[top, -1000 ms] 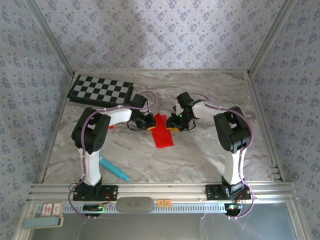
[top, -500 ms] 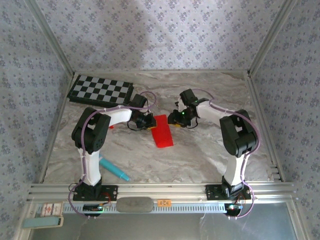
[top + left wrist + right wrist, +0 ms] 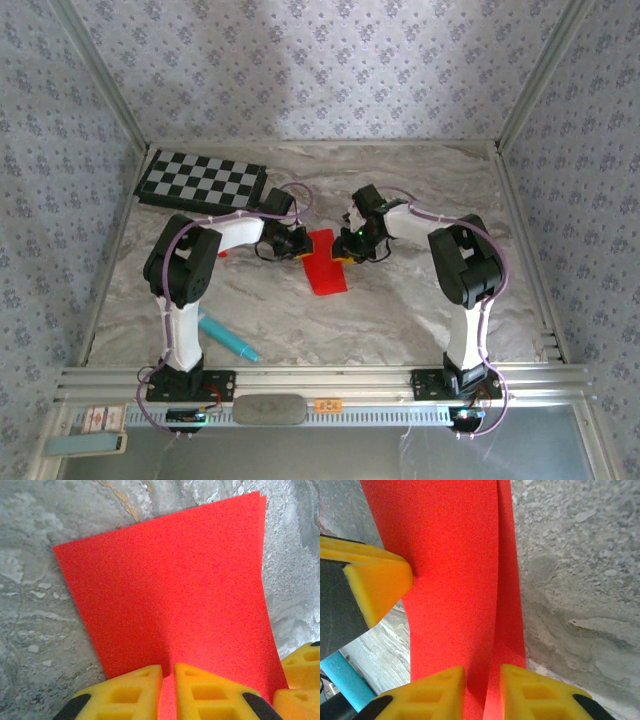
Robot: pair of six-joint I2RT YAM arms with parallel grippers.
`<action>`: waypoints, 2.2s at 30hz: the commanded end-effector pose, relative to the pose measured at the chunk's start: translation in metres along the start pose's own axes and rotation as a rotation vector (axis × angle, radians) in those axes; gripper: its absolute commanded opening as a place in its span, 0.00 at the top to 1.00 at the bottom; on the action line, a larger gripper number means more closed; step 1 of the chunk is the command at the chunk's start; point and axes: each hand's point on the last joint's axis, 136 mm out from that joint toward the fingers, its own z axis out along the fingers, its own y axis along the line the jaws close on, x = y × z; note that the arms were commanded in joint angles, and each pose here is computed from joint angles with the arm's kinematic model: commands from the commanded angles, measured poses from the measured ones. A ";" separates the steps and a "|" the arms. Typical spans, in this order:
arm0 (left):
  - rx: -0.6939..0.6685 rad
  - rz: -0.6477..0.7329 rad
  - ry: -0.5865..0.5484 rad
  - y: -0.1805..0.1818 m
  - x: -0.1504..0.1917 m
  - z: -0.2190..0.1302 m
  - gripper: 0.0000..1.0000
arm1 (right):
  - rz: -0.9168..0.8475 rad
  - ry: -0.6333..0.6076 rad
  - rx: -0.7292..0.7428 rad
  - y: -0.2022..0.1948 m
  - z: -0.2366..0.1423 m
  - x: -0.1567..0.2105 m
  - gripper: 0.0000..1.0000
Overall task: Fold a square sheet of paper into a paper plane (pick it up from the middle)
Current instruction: First fold the square sheet of paper in half at the center of the table.
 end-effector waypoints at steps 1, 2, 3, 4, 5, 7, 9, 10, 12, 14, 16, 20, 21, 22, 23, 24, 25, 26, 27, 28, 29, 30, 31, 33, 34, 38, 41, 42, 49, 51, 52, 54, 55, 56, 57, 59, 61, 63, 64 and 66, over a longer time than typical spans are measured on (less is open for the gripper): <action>-0.058 -0.011 0.035 0.013 0.011 0.005 0.84 | 0.023 0.039 -0.010 0.001 0.004 0.006 0.79; -0.057 -0.009 0.034 0.013 0.011 0.005 0.84 | 0.026 0.039 -0.012 0.001 0.004 0.006 0.80; -0.057 -0.010 0.033 0.013 0.011 0.004 0.84 | 0.029 0.043 -0.018 0.002 0.005 0.007 0.81; -0.054 -0.009 0.030 0.011 0.010 0.004 0.84 | 0.033 0.047 -0.019 0.001 0.006 0.008 0.82; -0.052 -0.009 0.031 0.011 0.010 0.004 0.84 | 0.036 0.048 -0.018 0.001 0.006 0.009 0.82; -0.046 -0.008 0.029 0.009 0.010 0.003 0.84 | 0.041 0.053 -0.014 -0.001 0.007 0.010 0.83; -0.040 -0.007 0.026 0.007 0.009 0.003 0.84 | 0.047 0.056 -0.008 -0.004 0.008 0.011 0.83; -0.036 -0.008 0.025 0.006 0.008 0.002 0.84 | 0.052 0.059 -0.003 -0.005 0.009 0.012 0.84; -0.029 -0.007 0.022 0.004 0.007 0.001 0.84 | 0.064 0.065 0.009 -0.009 0.010 0.014 0.86; -0.022 -0.008 0.017 0.001 0.006 -0.001 0.83 | 0.066 0.066 0.019 -0.012 0.012 0.014 0.88; -0.013 -0.005 0.005 -0.003 0.004 -0.004 0.82 | 0.069 0.071 0.032 -0.015 0.013 0.016 0.89; 0.011 -0.005 -0.017 -0.011 0.000 -0.013 0.80 | 0.068 0.070 0.050 -0.019 0.014 0.016 0.90; 0.018 -0.005 -0.024 -0.014 -0.001 -0.015 0.79 | 0.069 0.070 0.054 -0.019 0.014 0.016 0.90; 0.025 -0.005 -0.030 -0.016 -0.001 -0.018 0.78 | 0.069 0.068 0.058 -0.020 0.014 0.016 0.90; 0.031 -0.004 -0.035 -0.018 -0.002 -0.020 0.78 | 0.068 0.067 0.062 -0.021 0.014 0.016 0.90; 0.036 -0.006 -0.041 -0.020 -0.002 -0.022 0.77 | 0.069 0.066 0.068 -0.022 0.014 0.016 0.90; 0.043 -0.003 -0.048 -0.022 -0.002 -0.024 0.77 | 0.067 0.069 0.073 -0.023 0.015 0.017 0.90; 0.047 -0.004 -0.052 -0.023 -0.002 -0.025 0.76 | 0.066 0.067 0.077 -0.024 0.015 0.017 0.90; 0.052 -0.006 -0.060 -0.024 -0.003 -0.028 0.76 | 0.066 0.067 0.082 -0.025 0.015 0.018 0.90; 0.056 -0.006 -0.062 -0.025 -0.003 -0.028 0.76 | 0.065 0.067 0.087 -0.026 0.015 0.018 0.90; 0.060 -0.007 -0.065 -0.026 -0.003 -0.029 0.76 | 0.065 0.066 0.093 -0.027 0.016 0.018 0.90; 0.066 -0.008 -0.070 -0.027 -0.004 -0.030 0.76 | 0.064 0.067 0.097 -0.028 0.015 0.018 0.90; 0.076 -0.009 -0.070 -0.029 -0.004 -0.030 0.76 | 0.062 0.066 0.106 -0.029 0.016 0.018 0.90; 0.092 -0.015 -0.070 -0.031 -0.004 -0.029 0.76 | 0.055 0.064 0.120 -0.030 0.016 0.019 0.91; 0.094 -0.017 -0.070 -0.031 -0.004 -0.029 0.76 | 0.054 0.065 0.128 -0.031 0.016 0.020 0.91; 0.106 -0.029 -0.065 -0.031 -0.002 -0.026 0.76 | 0.045 0.066 0.161 -0.035 0.018 0.022 0.91; 0.117 -0.037 -0.066 -0.032 -0.003 -0.025 0.76 | 0.034 0.064 0.192 -0.038 0.020 0.024 0.91; 0.117 -0.041 -0.069 -0.032 -0.003 -0.025 0.76 | 0.030 0.063 0.203 -0.040 0.020 0.025 0.91; 0.103 -0.094 -0.139 -0.024 -0.007 -0.039 0.71 | 0.015 0.056 0.238 -0.045 0.022 0.026 0.91; 0.122 -0.113 -0.138 -0.026 -0.005 -0.039 0.71 | 0.014 0.056 0.239 -0.045 0.022 0.026 0.91; 0.146 -0.121 -0.137 -0.030 -0.004 -0.038 0.71 | 0.017 0.056 0.241 -0.046 0.023 0.026 0.91; 0.175 -0.135 -0.128 -0.035 0.001 -0.035 0.71 | 0.020 0.054 0.248 -0.047 0.023 0.027 0.91; 0.185 -0.138 -0.125 -0.038 0.004 -0.033 0.72 | 0.023 0.051 0.250 -0.047 0.023 0.027 0.91; 0.194 -0.139 -0.123 -0.041 0.006 -0.033 0.72 | 0.024 0.049 0.253 -0.048 0.023 0.027 0.91; 0.200 -0.138 -0.122 -0.044 0.009 -0.032 0.73 | 0.028 0.047 0.255 -0.048 0.023 0.027 0.91; 0.202 -0.138 -0.113 -0.048 0.015 -0.031 0.74 | 0.032 0.048 0.260 -0.049 0.024 0.028 0.91; 0.195 -0.138 -0.095 -0.048 0.023 -0.027 0.75 | 0.035 0.046 0.263 -0.049 0.025 0.029 0.91; 0.187 -0.143 -0.071 -0.047 0.031 -0.022 0.76 | 0.038 0.047 0.268 -0.050 0.026 0.029 0.90; 0.180 -0.145 -0.059 -0.046 0.034 -0.020 0.76 | 0.041 0.049 0.269 -0.050 0.026 0.030 0.90; 0.160 -0.153 -0.039 -0.042 0.040 -0.016 0.77 | 0.045 0.049 0.273 -0.051 0.027 0.031 0.90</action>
